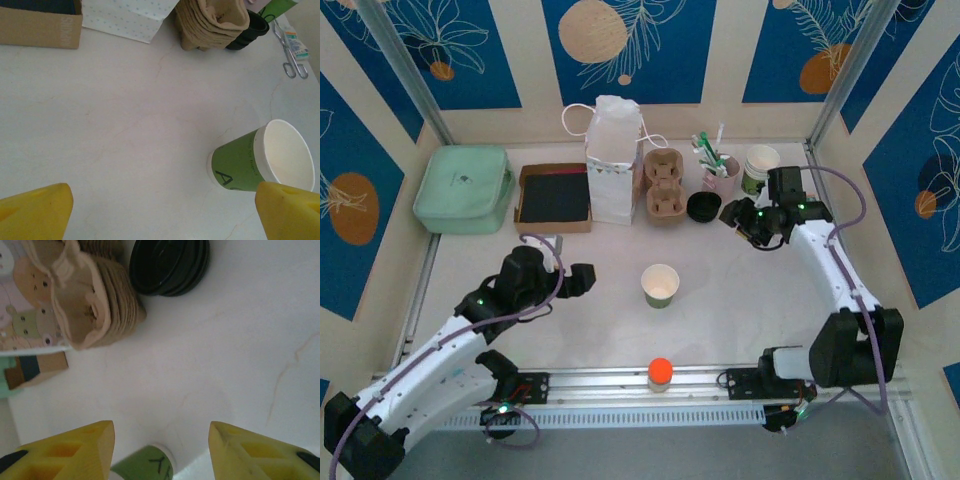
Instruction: Pack the takeout coffee
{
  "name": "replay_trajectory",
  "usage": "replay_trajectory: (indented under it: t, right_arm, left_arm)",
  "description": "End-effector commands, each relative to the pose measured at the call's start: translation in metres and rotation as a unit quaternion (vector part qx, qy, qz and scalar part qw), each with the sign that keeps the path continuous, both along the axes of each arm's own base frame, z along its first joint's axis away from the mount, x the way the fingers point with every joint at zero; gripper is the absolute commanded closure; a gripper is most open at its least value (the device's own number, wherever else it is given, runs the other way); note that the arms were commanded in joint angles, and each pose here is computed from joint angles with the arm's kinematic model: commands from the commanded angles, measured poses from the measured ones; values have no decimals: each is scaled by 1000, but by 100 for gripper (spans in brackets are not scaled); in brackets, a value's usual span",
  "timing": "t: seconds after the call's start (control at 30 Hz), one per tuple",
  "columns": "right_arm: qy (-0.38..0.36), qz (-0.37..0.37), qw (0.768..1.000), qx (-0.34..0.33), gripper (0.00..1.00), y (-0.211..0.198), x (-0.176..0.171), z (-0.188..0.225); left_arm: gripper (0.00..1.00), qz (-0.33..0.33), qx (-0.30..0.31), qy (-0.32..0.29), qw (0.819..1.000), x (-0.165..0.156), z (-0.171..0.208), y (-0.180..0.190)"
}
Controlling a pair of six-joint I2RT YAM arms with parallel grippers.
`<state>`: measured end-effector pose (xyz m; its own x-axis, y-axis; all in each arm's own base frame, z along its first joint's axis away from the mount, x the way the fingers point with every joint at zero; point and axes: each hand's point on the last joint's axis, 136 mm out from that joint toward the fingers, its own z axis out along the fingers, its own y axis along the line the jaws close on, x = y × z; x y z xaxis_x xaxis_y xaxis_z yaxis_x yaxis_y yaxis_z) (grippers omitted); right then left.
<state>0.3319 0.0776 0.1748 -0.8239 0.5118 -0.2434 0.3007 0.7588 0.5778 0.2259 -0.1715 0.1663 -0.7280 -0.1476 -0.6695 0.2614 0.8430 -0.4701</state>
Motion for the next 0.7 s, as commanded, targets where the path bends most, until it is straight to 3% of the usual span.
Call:
replay_trajectory:
  t: [0.0,0.3,0.67]
  right_arm:
    - [-23,3,998,63,48,6,26,-2]
    - [5,-13,997,82,50,-4,72,-43]
    - [22,-16,996,89,58,-3,101,-69]
  left_arm:
    - [6,-10,-8,-17,1000,3,17,-6]
    - [6,-7,-2,-16,1000,6,17,-7]
    - [6,-8,4,-15,1000,8,16,-8]
